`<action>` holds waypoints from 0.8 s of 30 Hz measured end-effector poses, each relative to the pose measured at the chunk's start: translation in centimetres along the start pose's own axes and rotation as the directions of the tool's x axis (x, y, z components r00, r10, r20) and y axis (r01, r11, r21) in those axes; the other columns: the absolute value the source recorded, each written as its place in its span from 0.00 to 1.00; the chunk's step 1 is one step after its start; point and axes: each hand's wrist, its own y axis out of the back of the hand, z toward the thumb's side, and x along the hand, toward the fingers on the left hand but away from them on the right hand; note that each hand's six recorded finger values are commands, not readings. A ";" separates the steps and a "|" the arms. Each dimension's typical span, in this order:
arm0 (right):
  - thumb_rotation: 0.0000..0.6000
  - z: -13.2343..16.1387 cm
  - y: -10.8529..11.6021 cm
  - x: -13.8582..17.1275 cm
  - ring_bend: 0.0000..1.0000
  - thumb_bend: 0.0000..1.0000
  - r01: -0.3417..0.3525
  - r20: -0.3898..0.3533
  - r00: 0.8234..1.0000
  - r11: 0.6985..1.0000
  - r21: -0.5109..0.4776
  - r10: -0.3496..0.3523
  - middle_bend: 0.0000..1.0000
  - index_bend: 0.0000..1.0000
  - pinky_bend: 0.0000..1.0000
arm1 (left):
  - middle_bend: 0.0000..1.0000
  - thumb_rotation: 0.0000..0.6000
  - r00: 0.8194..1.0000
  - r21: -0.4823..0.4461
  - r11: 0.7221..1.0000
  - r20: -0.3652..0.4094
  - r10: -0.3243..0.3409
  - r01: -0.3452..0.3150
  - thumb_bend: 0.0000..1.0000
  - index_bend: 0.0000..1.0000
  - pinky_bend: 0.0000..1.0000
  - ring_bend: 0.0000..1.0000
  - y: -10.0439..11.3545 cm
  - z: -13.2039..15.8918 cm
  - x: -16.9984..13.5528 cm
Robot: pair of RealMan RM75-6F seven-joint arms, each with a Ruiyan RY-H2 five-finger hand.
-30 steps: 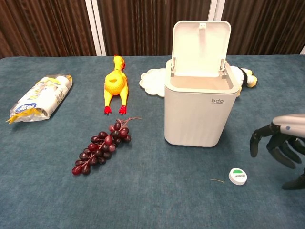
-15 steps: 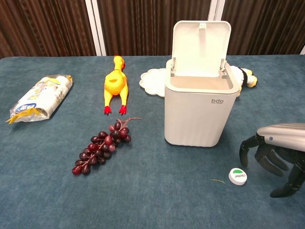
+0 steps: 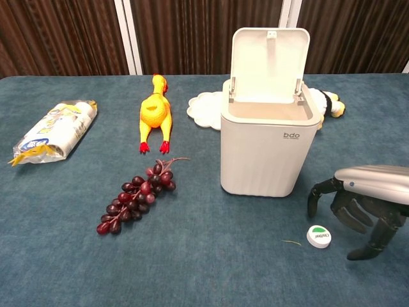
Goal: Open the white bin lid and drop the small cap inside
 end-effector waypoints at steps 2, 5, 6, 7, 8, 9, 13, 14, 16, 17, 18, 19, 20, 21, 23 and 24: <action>1.00 0.1 0.1 -0.3 0.76 0.29 0.011 -0.004 1.000 1.000 -0.001 -0.011 0.84 0.49 0.87 | 0.47 1.00 1.000 -0.001 1.000 0.000 0.002 -0.002 0.64 0.41 0.46 0.48 0.0 0.0 0.0; 1.00 0.1 0.2 -0.6 0.76 0.30 0.021 -0.008 1.000 1.000 -0.009 -0.022 0.84 0.50 0.87 | 0.47 1.00 1.000 -0.001 1.000 -0.001 0.003 -0.003 0.64 0.41 0.46 0.48 0.1 0.0 0.0; 1.00 0.2 0.2 -0.6 0.76 0.30 0.022 -0.011 1.000 1.000 -0.013 -0.022 0.84 0.51 0.87 | 0.47 1.00 1.000 -0.001 1.000 -0.001 0.004 -0.004 0.64 0.41 0.46 0.49 0.1 0.0 0.0; 1.00 0.3 0.2 -0.7 0.76 0.30 0.021 -0.013 1.000 1.000 -0.016 -0.021 0.84 0.51 0.87 | 0.47 1.00 1.000 -0.001 1.000 -0.001 0.005 -0.005 0.64 0.41 0.46 0.49 0.1 0.0 0.0; 1.00 0.3 0.2 -0.7 0.76 0.30 0.020 -0.016 1.000 1.000 -0.018 -0.020 0.84 0.51 0.87 | 0.47 1.00 1.000 -0.001 1.000 -0.001 0.006 -0.006 0.64 0.41 0.46 0.49 0.1 0.0 0.0; 1.00 0.4 0.1 -0.8 0.76 0.30 0.017 -0.019 1.000 1.000 -0.021 -0.018 0.84 0.51 0.87 | 0.47 1.00 1.000 -0.002 1.000 -0.001 0.006 -0.006 0.64 0.41 0.46 0.49 0.2 0.0 0.0; 1.00 0.7 -0.2 -0.9 0.76 0.30 0.006 -0.029 1.000 1.000 -0.025 -0.007 0.84 0.51 0.87 | 0.47 1.00 1.000 -0.003 1.000 0.000 0.007 -0.007 0.64 0.41 0.46 0.49 0.2 0.0 0.0; 1.00 0.7 -0.2 -0.9 0.76 0.30 0.004 -0.030 1.000 1.000 -0.025 -0.005 0.84 0.51 0.87 | 0.47 1.00 1.000 -0.004 1.000 0.000 0.007 -0.007 0.64 0.41 0.46 0.49 0.2 0.0 0.0; 1.00 0.7 -0.3 -1.0 0.76 0.30 -0.001 -0.032 0.999 1.000 -0.024 0.000 0.84 0.51 0.87 | 0.47 1.00 1.000 -0.006 1.000 -0.001 0.008 -0.008 0.64 0.41 0.46 0.49 0.2 -0.1 0.0; 1.00 0.7 -0.4 -1.0 0.76 0.30 -0.003 -0.032 0.999 1.000 -0.023 0.002 0.84 0.52 0.87 | 0.47 1.00 1.000 -0.005 1.000 -0.002 0.009 -0.009 0.64 0.41 0.46 0.49 0.3 -0.1 0.0; 1.00 0.7 -0.5 -1.0 0.76 0.30 -0.005 -0.032 0.999 1.000 -0.022 0.004 0.84 0.52 0.87 | 0.47 1.00 1.000 -0.005 1.000 -0.003 0.010 -0.010 0.64 0.41 0.46 0.49 0.3 -0.1 0.0; 1.00 0.7 -0.5 -1.0 0.76 0.30 -0.006 -0.032 0.999 1.000 -0.021 0.005 0.84 0.52 0.87 | 0.47 1.00 1.000 -0.006 1.000 -0.003 0.011 -0.011 0.64 0.41 0.46 0.49 0.3 -0.1 0.0; 1.00 0.7 -0.5 -1.0 0.76 0.30 -0.007 -0.032 0.999 1.000 -0.021 0.006 0.84 0.52 0.87 | 0.47 1.00 1.000 -0.007 1.000 -0.003 0.012 -0.012 0.64 0.41 0.46 0.49 0.3 -0.1 0.0; 1.00 0.7 -0.6 -1.0 0.76 0.30 -0.007 -0.032 0.999 1.000 -0.019 0.007 0.84 0.53 0.87 | 0.47 1.00 1.000 -0.007 1.000 -0.003 0.013 -0.013 0.64 0.41 0.46 0.49 0.3 -0.1 0.0; 1.00 0.6 -0.6 -1.1 0.76 0.30 -0.008 -0.030 1.000 1.000 -0.015 0.007 0.84 0.53 0.87 | 0.47 1.00 1.000 -0.005 1.000 -0.004 0.013 -0.013 0.64 0.41 0.46 0.49 0.4 -0.1 0.0; 1.00 0.6 -0.7 -1.1 0.77 0.30 -0.008 -0.029 1.000 1.000 -0.013 0.007 0.84 0.54 0.87 | 0.47 1.00 1.000 -0.005 1.000 -0.005 0.013 -0.013 0.64 0.41 0.46 0.49 0.4 -0.2 0.0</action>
